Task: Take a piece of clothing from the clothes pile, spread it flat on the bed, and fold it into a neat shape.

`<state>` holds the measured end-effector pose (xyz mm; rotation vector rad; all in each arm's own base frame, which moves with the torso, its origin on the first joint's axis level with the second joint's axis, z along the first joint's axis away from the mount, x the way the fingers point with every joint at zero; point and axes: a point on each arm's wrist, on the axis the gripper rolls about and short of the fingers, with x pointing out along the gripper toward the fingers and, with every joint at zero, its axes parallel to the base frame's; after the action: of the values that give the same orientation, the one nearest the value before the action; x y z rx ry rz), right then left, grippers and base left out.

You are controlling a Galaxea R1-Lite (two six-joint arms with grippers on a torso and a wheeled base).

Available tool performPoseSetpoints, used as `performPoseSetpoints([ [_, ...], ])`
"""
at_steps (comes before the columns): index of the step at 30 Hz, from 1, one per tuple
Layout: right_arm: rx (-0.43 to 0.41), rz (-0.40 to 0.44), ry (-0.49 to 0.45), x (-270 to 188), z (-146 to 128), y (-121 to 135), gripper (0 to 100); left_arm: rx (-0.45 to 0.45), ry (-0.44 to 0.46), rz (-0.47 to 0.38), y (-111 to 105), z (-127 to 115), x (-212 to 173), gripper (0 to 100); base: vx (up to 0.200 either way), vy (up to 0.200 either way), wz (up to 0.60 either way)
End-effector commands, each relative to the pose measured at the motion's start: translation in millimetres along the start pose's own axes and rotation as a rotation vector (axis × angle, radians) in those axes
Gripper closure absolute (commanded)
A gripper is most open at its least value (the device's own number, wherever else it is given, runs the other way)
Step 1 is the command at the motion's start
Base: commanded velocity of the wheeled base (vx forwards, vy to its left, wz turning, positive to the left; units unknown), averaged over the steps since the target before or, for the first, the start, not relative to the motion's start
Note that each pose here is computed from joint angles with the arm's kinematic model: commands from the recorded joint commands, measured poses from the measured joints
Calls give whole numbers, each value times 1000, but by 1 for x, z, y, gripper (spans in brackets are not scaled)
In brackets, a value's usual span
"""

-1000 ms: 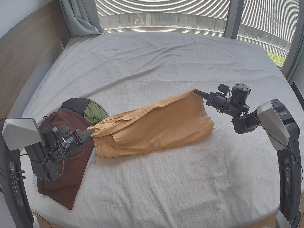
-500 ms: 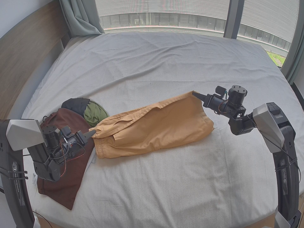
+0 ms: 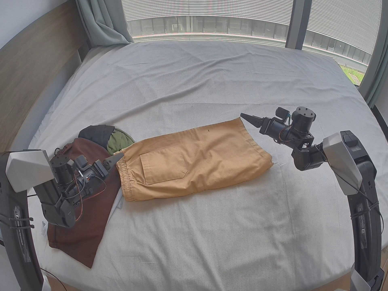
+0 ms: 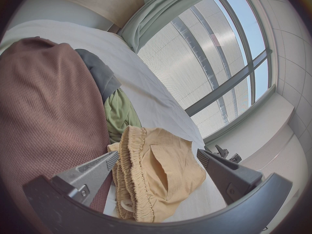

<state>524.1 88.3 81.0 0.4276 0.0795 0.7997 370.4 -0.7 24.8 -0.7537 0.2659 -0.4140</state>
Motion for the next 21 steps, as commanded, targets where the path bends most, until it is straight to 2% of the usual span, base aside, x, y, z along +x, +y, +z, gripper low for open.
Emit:
performPoseSetpoints([
  [1, -4, 6, -4, -1, 6, 6, 0, 12, -26, -13, -8, 9, -3, 0, 0, 0, 0],
  [13, -16, 24, 40, -12, 16, 47, 0, 25, -33, -43, -28, 15, -12, 0, 0, 0, 0],
  [16, 3, 18, 89, -25, 9, 64, 0, 33, -33, -55, -35, 16, -15, 0, 0, 0, 0],
  [19, 9, 17, 97, -29, 5, 68, 0, 34, -28, -59, -38, 14, -16, 0, 0, 0, 0],
  [21, 8, 9, 92, -37, -10, 72, 0, 39, -15, -69, -43, 11, -17, 0, 0, 0, 0],
])
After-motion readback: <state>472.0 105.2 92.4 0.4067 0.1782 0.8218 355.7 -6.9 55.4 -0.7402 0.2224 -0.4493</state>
